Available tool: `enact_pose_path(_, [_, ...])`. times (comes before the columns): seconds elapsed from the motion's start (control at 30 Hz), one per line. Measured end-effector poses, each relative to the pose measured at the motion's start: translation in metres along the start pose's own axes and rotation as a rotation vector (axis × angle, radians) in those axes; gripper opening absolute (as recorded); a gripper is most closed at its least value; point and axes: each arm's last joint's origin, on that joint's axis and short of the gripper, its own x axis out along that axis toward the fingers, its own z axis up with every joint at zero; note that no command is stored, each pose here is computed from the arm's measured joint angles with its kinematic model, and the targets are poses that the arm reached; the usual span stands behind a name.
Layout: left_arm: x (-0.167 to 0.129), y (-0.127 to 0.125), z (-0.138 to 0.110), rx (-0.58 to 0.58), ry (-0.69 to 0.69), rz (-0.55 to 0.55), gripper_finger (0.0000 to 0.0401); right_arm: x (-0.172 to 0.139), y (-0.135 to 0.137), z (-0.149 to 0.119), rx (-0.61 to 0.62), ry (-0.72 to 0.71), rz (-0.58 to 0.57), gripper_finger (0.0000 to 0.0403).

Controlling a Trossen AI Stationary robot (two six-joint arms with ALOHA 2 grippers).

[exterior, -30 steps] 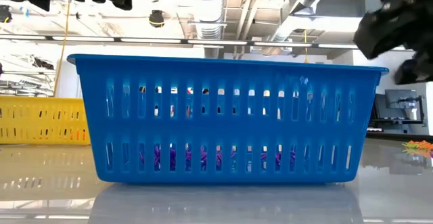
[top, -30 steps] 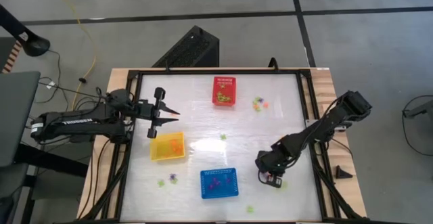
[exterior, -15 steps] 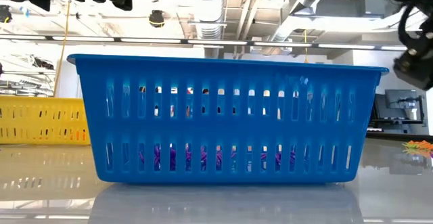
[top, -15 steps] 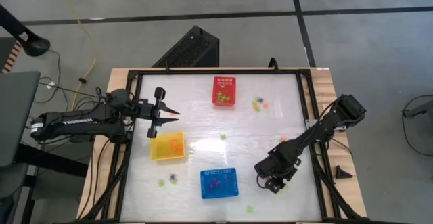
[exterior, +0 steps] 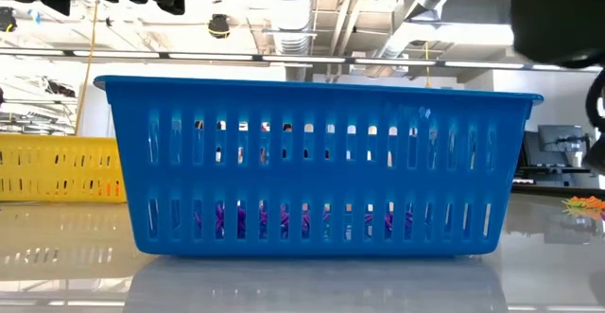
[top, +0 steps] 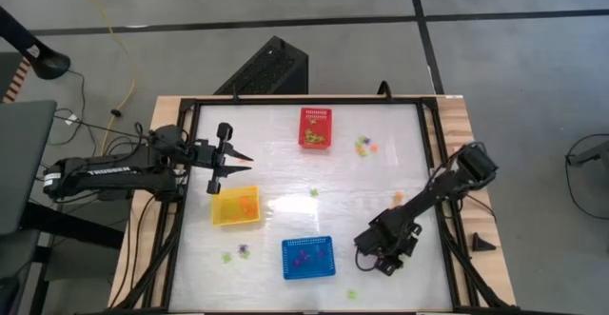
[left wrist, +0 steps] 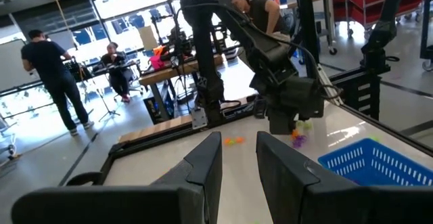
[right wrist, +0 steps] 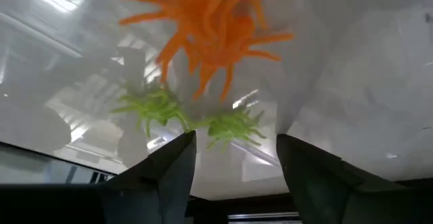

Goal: Sort Halloween decoration
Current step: Put the green spider toy into the red basket

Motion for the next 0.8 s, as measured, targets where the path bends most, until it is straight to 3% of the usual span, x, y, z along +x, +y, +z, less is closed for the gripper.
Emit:
enact_pose_path(0.23, [0.000, 0.000, 0.000, 0.000, 0.000, 0.000, 0.0083, -0.006, -0.004, 0.012, 0.005, 0.004, 0.022, 0.0224])
enact_pose_path(0.67, [0.000, 0.000, 0.000, 0.000, 0.000, 0.000, 0.0083, -0.012, -0.004, 0.016, -0.009, 0.077, 0.086, 0.0045])
enact_pose_path(0.8, [0.000, 0.000, 0.000, 0.000, 0.000, 0.000, 0.0083, -0.013, -0.004, 0.016, -0.042, 0.096, 0.100, 0.0019])
